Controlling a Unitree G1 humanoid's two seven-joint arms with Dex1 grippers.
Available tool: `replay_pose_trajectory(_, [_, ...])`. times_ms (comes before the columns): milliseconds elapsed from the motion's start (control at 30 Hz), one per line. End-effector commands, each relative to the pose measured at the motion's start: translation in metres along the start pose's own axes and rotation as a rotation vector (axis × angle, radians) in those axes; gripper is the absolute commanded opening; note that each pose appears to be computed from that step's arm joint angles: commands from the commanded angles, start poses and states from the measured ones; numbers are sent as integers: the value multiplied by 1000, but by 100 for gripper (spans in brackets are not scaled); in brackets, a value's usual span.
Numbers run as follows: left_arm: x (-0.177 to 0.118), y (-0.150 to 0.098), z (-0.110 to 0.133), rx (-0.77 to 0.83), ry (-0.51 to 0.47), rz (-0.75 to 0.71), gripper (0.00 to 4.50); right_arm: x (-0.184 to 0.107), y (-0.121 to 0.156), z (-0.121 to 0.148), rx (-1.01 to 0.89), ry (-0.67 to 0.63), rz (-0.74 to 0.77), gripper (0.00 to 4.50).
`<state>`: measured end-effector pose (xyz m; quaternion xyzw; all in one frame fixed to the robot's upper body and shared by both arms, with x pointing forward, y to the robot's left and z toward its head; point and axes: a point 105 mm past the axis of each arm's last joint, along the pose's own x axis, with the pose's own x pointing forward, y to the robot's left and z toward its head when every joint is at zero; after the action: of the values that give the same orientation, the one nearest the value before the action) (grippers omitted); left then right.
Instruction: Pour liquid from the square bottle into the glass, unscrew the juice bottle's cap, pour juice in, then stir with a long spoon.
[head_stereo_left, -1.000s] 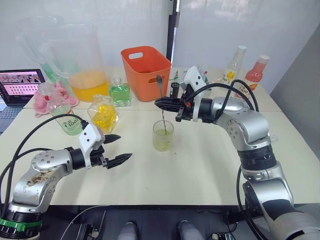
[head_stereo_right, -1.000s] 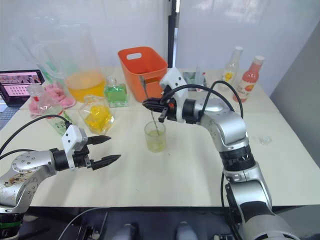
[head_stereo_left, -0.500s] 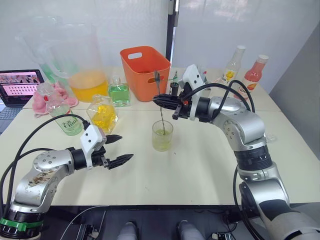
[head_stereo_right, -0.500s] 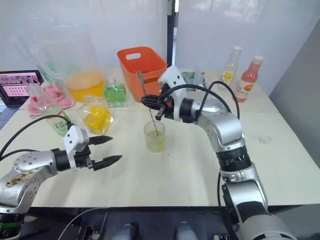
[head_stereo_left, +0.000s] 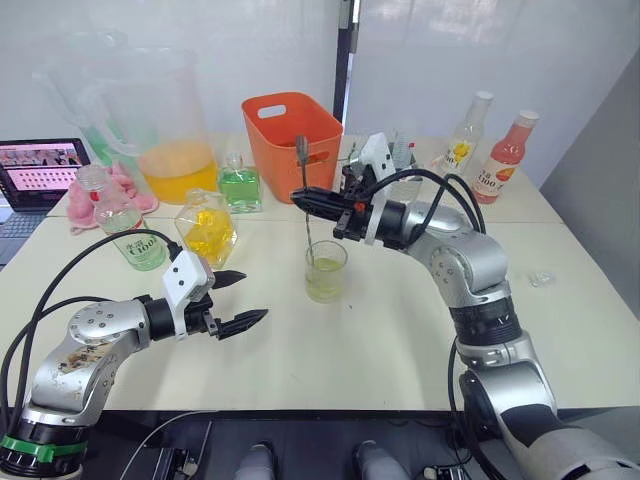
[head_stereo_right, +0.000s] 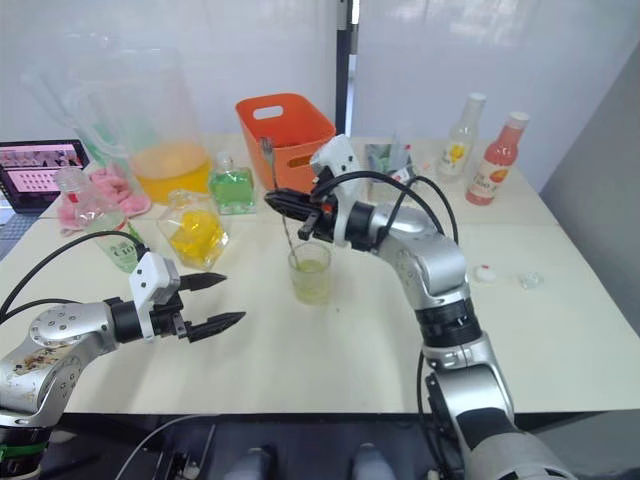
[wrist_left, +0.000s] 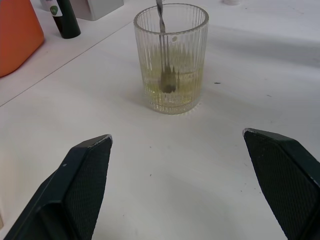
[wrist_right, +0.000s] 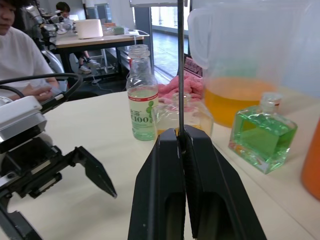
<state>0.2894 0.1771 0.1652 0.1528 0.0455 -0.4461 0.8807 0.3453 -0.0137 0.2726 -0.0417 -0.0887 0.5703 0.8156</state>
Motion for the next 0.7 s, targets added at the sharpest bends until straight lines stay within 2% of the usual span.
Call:
replay_pose_trajectory(33, [-2, 1, 10, 40, -23, 9, 444, -10, 4, 5, -38, 36, 30, 0])
replay_pose_trajectory(333, [0, 1, 10, 40, -28, 3, 444, -32, -14, 12, -128, 99, -42, 0])
replay_pose_trajectory(500, [1, 0, 10, 38, -33, 0, 444, -35, -18, 23, -162, 60, -66, 0])
replay_pose_trajectory(700, [2, 0, 11, 34, -39, -2, 444, -34, -6, 45, -141, -16, 2, 0])
